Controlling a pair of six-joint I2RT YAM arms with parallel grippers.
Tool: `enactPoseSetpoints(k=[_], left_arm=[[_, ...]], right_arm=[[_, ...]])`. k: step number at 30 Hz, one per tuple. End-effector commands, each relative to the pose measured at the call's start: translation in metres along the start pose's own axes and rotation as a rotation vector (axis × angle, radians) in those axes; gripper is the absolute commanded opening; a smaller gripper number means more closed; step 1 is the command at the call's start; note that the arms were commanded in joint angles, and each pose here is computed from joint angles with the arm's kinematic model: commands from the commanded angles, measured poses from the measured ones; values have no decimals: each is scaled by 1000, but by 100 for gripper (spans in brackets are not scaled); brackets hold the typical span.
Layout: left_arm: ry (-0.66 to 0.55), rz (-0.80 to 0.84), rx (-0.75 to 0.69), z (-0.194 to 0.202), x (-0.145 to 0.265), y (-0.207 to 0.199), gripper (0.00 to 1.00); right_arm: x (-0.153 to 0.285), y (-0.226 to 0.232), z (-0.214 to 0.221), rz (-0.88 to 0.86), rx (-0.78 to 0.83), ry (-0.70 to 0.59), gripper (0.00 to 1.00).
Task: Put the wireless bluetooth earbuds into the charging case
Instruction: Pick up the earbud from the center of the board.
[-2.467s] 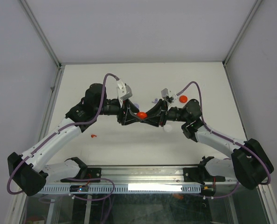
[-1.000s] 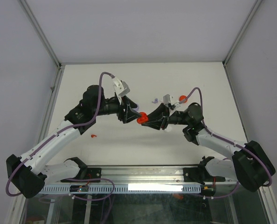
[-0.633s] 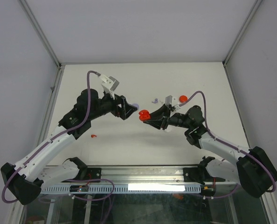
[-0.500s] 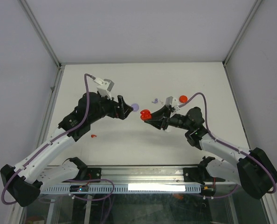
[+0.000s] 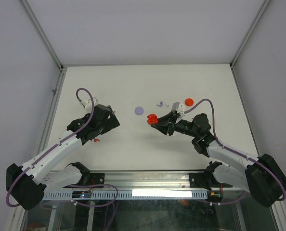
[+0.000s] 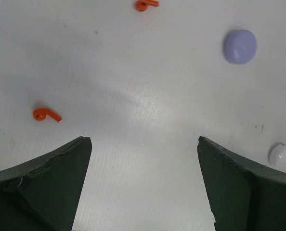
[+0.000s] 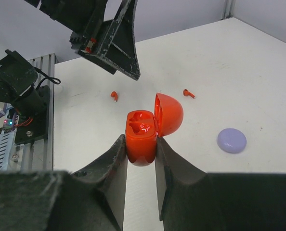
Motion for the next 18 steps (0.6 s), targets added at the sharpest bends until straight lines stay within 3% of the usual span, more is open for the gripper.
enactPoseSetpoints(k=[1, 11, 18], left_arm=[[22, -239, 154, 14, -13, 47, 92], [125, -459, 218, 35, -37, 100, 85], [158, -510, 232, 38, -56, 111, 77]], right_arm=[[0, 1, -16, 13, 59, -58, 0], [-1, 0, -15, 31, 52, -44, 0], [-2, -1, -12, 38, 47, -18, 0]])
Point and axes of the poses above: each gripper's point midway between its finger pads, its own x axis back along the fingers, its own y axis along the line the jaws close on, z = x × y, the point moved 1 cm from there along x, back along the fingers, and after that the axes turned 5 degrees about -x, right-handed, at the moved point
